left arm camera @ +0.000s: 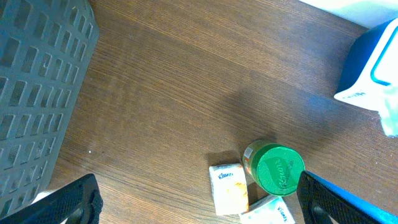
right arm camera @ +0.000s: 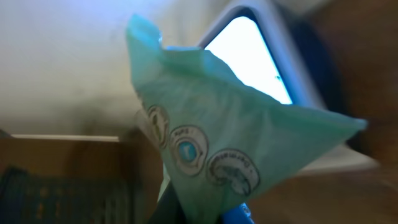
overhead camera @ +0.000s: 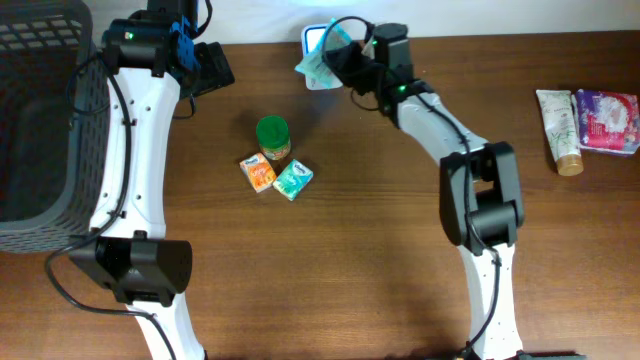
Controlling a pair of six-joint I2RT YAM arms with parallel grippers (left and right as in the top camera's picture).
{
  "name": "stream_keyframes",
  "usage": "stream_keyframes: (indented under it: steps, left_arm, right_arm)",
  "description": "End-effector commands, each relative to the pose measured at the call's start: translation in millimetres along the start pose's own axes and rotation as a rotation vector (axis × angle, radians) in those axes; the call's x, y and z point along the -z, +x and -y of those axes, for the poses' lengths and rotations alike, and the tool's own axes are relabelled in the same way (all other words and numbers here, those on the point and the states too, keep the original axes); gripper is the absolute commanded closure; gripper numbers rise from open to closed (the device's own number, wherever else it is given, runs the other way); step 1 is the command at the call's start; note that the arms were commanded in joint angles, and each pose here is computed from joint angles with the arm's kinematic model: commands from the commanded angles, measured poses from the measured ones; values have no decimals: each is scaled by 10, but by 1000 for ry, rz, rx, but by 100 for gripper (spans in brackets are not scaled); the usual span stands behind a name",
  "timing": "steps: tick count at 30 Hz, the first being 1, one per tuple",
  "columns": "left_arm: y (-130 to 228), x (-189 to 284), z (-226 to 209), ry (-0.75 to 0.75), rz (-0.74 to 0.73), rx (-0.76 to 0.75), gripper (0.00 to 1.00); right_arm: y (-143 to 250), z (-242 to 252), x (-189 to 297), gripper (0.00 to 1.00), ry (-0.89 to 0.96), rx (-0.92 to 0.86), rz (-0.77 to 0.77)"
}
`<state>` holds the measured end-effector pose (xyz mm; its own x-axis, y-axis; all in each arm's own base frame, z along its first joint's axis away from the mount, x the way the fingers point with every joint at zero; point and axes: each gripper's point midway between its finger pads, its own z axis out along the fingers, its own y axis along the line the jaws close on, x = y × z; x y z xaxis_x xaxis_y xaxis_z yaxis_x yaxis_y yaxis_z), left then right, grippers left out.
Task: Scan the item barcode
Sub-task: 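Carry the wipes pack to the far right edge and release it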
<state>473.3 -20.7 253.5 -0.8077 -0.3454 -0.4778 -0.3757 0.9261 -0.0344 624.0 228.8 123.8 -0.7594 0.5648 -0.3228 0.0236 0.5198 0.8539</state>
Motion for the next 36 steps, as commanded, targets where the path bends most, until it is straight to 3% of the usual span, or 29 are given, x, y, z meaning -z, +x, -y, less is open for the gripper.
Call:
stream_keyframes:
  steps: [1, 6, 10, 14, 18, 25, 28, 30, 32, 36]
  left_arm:
    - [18, -29, 19, -2, -7, -15, 1]
    - [18, -29, 19, -1, -7, -15, 1]
    - [18, -29, 19, -2, -7, -15, 1]
    - [19, -29, 19, -1, -8, -15, 1]
    - [18, -29, 19, -2, -7, -15, 1]
    - [18, -29, 19, -1, -7, -15, 1]
    - [18, -29, 19, -1, -7, -15, 1]
    - [19, -29, 19, -1, -8, -15, 1]
    - [18, -29, 18, -2, -7, -15, 1]
    - [19, -29, 19, -1, -8, -15, 1]
  right_arm:
    - [-566, -380, 658, 96, 41, 182, 34]
    - [-1131, 383, 2035, 96, 602, 174, 95]
    - [-1286, 1401, 3384, 96, 991, -74, 110]
    - [-1334, 2130, 4436, 96, 1137, -304, 170]
    - [-1194, 2671, 5127, 96, 1189, -493, 213]
    - [-1134, 3182, 5261, 95, 1171, -583, 286]
    - [-1138, 3285, 5087, 77, 1108, -578, 287]
    - [-1131, 3299, 5070, 73, 1102, -578, 285]
    - [-1132, 3239, 4963, 74, 1033, -575, 260]
    - [-1149, 2861, 4541, 74, 724, -552, 166]
